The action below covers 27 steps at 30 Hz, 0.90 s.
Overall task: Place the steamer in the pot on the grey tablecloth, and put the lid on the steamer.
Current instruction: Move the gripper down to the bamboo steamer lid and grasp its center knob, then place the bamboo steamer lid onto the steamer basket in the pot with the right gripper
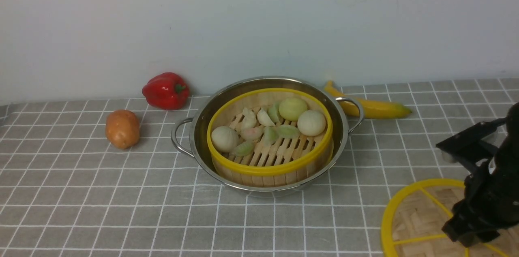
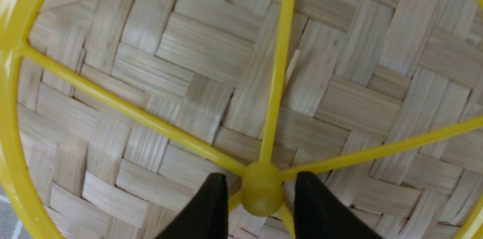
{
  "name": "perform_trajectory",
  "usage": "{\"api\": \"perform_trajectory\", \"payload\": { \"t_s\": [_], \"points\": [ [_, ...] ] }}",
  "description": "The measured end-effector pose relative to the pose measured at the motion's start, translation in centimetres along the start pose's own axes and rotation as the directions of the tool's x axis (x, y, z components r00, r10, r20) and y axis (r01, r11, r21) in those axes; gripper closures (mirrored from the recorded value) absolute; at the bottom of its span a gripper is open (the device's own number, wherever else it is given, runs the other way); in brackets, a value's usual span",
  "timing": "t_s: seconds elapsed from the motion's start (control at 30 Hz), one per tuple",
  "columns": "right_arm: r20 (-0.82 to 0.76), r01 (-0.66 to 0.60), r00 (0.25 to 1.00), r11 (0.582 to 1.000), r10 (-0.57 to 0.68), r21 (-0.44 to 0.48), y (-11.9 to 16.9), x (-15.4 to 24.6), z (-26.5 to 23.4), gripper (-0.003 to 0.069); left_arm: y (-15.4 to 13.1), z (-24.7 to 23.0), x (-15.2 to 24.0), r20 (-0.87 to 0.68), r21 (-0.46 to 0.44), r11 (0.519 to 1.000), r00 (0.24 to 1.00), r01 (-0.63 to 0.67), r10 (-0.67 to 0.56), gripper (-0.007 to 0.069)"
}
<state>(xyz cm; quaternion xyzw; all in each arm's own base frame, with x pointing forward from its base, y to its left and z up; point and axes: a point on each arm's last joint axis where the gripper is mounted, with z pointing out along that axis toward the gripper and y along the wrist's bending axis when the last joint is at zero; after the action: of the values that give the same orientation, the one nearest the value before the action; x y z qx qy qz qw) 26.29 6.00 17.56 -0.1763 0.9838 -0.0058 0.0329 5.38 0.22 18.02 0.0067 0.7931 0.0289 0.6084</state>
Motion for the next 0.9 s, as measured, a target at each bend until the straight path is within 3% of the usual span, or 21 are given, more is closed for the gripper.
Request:
{"api": "perform_trajectory", "payload": {
  "t_s": [0.1, 0.53, 0.9],
  "points": [
    [-0.008, 0.000, 1.000, 1.000, 0.000, -0.001, 0.0, 0.1, 0.0, 0.0517, 0.0, 0.0, 0.0, 0.000, 0.000, 1.000, 1.000, 0.000, 0.000, 0.0383],
    [0.083, -0.018, 0.996, 1.000, 0.018, -0.010, 0.1, -0.5, -0.6, 0.0516, 0.0, 0.0, 0.0, 0.000, 0.000, 1.000, 1.000, 0.000, 0.000, 0.0383],
    [0.324, 0.004, 0.946, 1.000, -0.011, 0.020, -0.4, -3.7, -8.9, 0.0516, 0.0, 0.0, 0.0, 0.000, 0.000, 1.000, 1.000, 0.000, 0.000, 0.0383]
  ]
}}
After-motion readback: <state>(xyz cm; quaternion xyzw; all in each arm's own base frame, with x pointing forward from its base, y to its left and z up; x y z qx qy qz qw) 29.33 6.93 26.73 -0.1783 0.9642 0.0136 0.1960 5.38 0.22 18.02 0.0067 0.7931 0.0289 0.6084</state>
